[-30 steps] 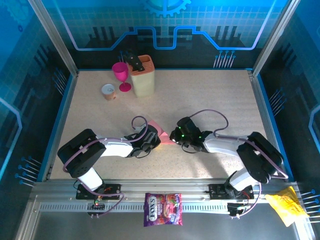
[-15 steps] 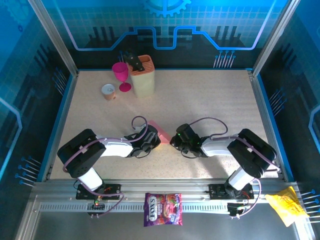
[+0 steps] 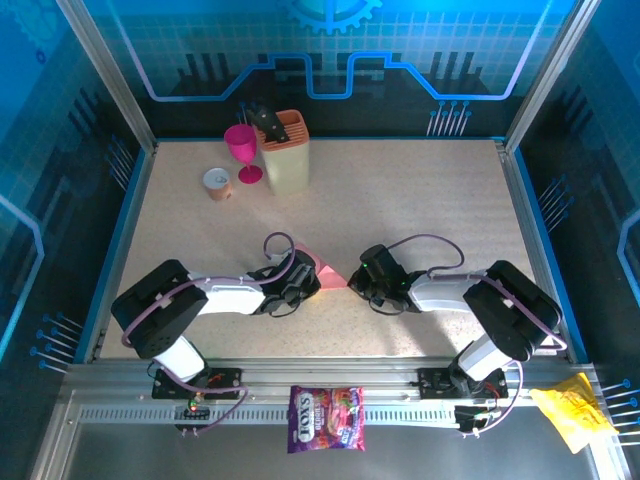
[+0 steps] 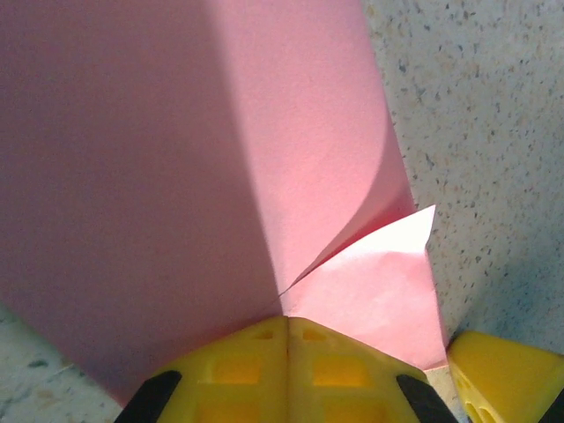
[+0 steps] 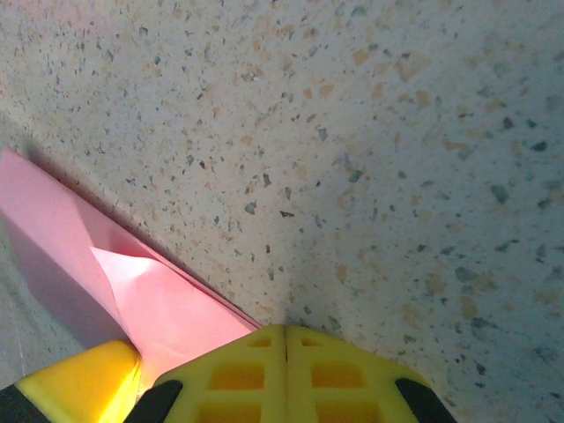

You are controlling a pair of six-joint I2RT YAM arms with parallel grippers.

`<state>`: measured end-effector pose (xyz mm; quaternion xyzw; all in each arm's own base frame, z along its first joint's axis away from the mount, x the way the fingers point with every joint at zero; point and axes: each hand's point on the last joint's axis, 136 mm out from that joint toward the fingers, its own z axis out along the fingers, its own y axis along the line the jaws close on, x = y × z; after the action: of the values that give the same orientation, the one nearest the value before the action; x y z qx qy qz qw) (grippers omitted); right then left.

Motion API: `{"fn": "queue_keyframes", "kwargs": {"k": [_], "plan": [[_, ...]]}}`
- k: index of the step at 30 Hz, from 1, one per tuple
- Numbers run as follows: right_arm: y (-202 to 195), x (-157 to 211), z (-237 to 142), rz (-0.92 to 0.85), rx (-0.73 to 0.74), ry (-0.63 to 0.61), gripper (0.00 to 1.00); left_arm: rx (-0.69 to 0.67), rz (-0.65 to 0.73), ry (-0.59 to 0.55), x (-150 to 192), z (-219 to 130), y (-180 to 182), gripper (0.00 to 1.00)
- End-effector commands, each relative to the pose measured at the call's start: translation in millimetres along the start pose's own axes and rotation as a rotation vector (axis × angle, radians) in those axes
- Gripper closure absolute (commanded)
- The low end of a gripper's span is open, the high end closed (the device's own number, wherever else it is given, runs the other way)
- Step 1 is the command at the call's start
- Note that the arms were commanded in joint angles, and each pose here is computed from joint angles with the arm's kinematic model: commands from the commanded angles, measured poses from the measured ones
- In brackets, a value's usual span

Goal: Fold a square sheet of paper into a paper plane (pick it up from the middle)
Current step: Third fold the triangle at the center of the table.

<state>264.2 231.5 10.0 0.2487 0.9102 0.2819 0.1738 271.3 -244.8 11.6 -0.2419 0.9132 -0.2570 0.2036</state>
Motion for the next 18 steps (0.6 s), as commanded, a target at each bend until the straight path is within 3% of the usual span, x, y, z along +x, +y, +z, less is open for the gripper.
{"fn": "queue_keyframes", "kwargs": {"k": [1,9,18], "plan": [[-90,5,-1,0.019,0.301,-0.009,1.0,-0.3,0.08,0.064,15,-11,76,1.0],[-100,7,-4,0.039,0.317,-0.017,1.0,-0.327,0.088,0.033,3,-17,81,1.0],[-83,-1,-20,0.01,0.285,-0.04,1.0,-0.344,0.074,0.003,-20,-16,100,1.0]]}}
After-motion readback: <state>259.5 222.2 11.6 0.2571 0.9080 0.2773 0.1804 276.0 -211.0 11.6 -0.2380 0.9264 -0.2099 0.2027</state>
